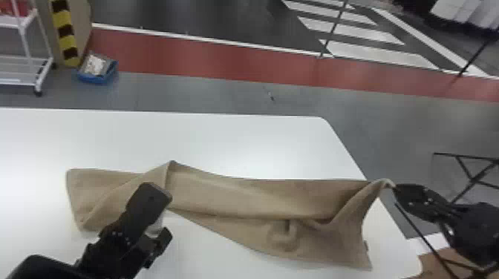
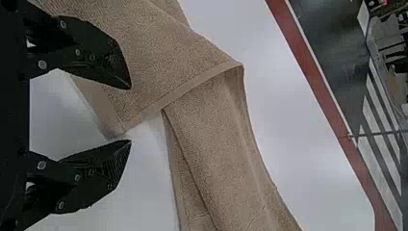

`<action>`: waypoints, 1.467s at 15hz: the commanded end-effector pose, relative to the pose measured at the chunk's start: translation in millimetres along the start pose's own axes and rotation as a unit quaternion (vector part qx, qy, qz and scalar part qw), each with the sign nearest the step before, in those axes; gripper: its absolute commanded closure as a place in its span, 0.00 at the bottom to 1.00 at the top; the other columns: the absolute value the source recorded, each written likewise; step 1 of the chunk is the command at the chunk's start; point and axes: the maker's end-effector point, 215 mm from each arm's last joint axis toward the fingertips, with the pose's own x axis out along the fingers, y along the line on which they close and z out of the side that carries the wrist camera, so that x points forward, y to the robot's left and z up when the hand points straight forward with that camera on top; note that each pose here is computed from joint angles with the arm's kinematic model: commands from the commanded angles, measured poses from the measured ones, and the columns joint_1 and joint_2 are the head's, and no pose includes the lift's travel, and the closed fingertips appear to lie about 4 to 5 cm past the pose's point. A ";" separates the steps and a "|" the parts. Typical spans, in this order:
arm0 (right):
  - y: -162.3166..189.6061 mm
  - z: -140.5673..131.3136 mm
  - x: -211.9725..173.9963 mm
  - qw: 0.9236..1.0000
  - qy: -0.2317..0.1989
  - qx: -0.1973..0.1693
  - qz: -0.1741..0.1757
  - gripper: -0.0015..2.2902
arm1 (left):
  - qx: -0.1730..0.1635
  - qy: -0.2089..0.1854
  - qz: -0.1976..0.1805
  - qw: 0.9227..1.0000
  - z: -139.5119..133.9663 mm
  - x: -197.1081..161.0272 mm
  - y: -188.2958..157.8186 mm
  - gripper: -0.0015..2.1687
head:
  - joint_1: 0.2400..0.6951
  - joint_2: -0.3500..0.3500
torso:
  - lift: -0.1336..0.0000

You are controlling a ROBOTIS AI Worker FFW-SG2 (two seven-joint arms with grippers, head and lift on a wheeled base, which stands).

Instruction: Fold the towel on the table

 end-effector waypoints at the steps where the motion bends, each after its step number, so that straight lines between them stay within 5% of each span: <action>1: 1.6 1.3 2.4 1.000 -0.002 0.001 0.002 0.85 | -0.006 0.006 0.001 1.000 -5.9 -1.9 3.7 0.28 | 1.00 0.00 | 0.07; 4: -0.2 2.5 3.4 1.000 -0.002 0.000 -0.001 0.85 | -0.013 0.009 -0.009 1.000 -12.2 -6.4 -2.0 0.31 | 1.00 0.00 | 0.07; 5: -1.0 3.2 3.6 1.000 -0.002 -0.001 -0.002 0.85 | -0.015 0.007 -0.013 1.000 -11.8 -8.4 -2.0 0.46 | 1.00 0.00 | 0.07; 8: -1.9 3.9 3.9 1.000 -0.003 -0.001 -0.003 0.85 | -0.020 0.001 -0.014 1.000 -7.8 -14.5 -0.4 0.50 | 1.00 0.00 | 0.07; 9: -2.3 4.4 4.0 1.000 -0.003 -0.001 -0.003 0.85 | -0.023 -0.004 -0.017 1.000 -3.8 -17.4 0.0 0.56 | 1.00 0.00 | 0.07; 10: -2.5 5.0 3.9 1.000 -0.004 -0.002 -0.003 0.85 | -0.028 -0.005 -0.010 1.000 -4.6 -20.5 6.6 0.72 | 1.00 0.00 | 0.07; 13: -10.6 6.5 7.4 1.000 0.000 0.004 -0.018 0.85 | -0.046 -0.042 0.005 0.998 21.7 -43.1 32.4 0.73 | 1.00 0.00 | 0.07; 17: -28.5 2.8 21.6 0.991 0.016 0.126 -0.038 0.85 | -0.107 -0.074 0.015 0.991 56.1 -80.4 105.3 0.73 | 1.00 0.00 | 0.07; 19: -37.6 13.4 34.9 0.988 0.025 0.151 -0.027 0.85 | -0.119 -0.095 0.042 0.987 77.0 -91.8 150.9 0.73 | 1.00 0.00 | 0.07; 22: -16.9 30.7 54.9 0.995 0.072 0.058 0.042 0.85 | -0.141 -0.120 0.069 0.980 107.4 -106.3 215.5 0.73 | 1.00 0.00 | 0.07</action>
